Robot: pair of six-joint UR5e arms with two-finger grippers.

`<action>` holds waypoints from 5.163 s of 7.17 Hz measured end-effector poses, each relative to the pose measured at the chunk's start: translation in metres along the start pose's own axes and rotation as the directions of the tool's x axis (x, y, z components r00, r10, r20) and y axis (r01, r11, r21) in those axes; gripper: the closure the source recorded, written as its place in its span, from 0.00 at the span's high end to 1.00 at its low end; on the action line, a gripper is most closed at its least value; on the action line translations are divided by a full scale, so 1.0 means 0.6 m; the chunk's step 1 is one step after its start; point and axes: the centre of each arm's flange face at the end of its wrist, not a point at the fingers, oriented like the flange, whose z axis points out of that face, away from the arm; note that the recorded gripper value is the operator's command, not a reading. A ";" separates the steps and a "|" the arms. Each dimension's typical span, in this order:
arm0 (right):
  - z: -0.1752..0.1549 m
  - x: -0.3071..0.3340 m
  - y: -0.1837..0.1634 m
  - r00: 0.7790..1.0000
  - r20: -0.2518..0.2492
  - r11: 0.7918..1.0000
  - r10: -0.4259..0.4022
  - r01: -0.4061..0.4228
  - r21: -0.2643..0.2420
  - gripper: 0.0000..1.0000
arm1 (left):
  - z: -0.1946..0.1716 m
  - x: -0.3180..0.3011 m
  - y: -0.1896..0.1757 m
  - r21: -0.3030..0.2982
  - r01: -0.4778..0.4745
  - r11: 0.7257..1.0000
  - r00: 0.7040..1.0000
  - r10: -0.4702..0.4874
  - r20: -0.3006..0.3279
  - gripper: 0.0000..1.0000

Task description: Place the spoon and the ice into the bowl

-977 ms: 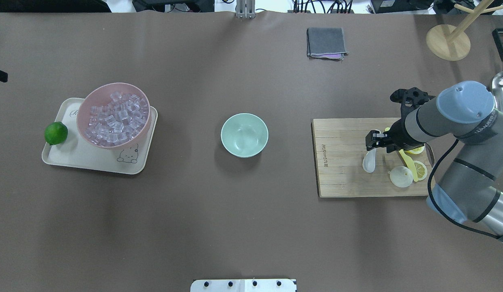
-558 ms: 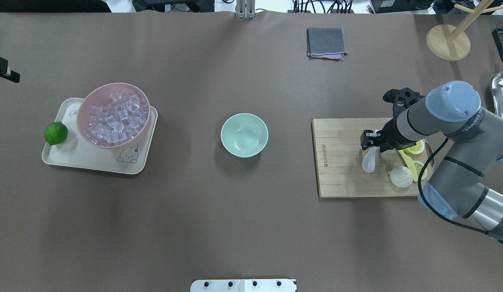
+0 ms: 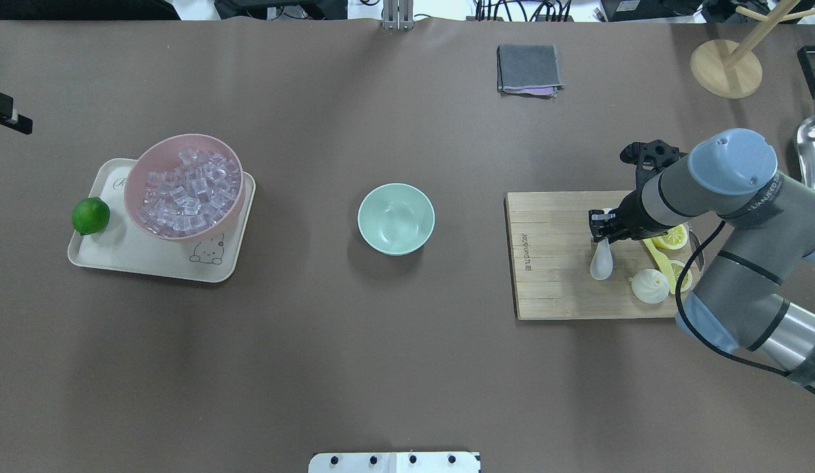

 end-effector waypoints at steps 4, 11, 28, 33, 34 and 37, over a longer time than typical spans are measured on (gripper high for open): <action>-0.035 -0.059 -0.033 0.998 0.051 0.998 0.046 -0.047 0.029 0.00 | 0.017 0.046 -0.005 -0.010 0.028 1.000 1.000 -0.028 -0.010 0.98; -0.062 -0.434 -0.038 0.933 0.189 0.940 0.305 -0.327 0.095 0.00 | 0.190 0.270 0.053 -0.018 -0.082 0.996 0.990 0.084 0.111 0.93; -0.164 -0.323 -0.042 0.926 0.241 0.950 0.291 -0.309 0.039 1.00 | 0.323 0.301 0.073 -0.127 -0.245 0.961 0.952 0.263 0.159 0.62; -0.229 -0.168 -0.077 0.941 0.232 0.966 0.245 -0.256 0.017 1.00 | 0.327 0.298 0.076 -0.131 -0.235 0.963 0.954 0.255 0.160 0.56; -0.245 -0.126 -0.078 0.946 0.229 0.971 0.228 -0.238 0.016 1.00 | 0.328 0.297 0.077 -0.132 -0.235 0.963 0.954 0.255 0.160 0.54; -0.273 -0.021 -0.089 0.962 0.208 0.982 0.177 -0.187 0.029 1.00 | 0.332 0.294 0.080 -0.139 -0.233 0.963 0.953 0.254 0.163 0.38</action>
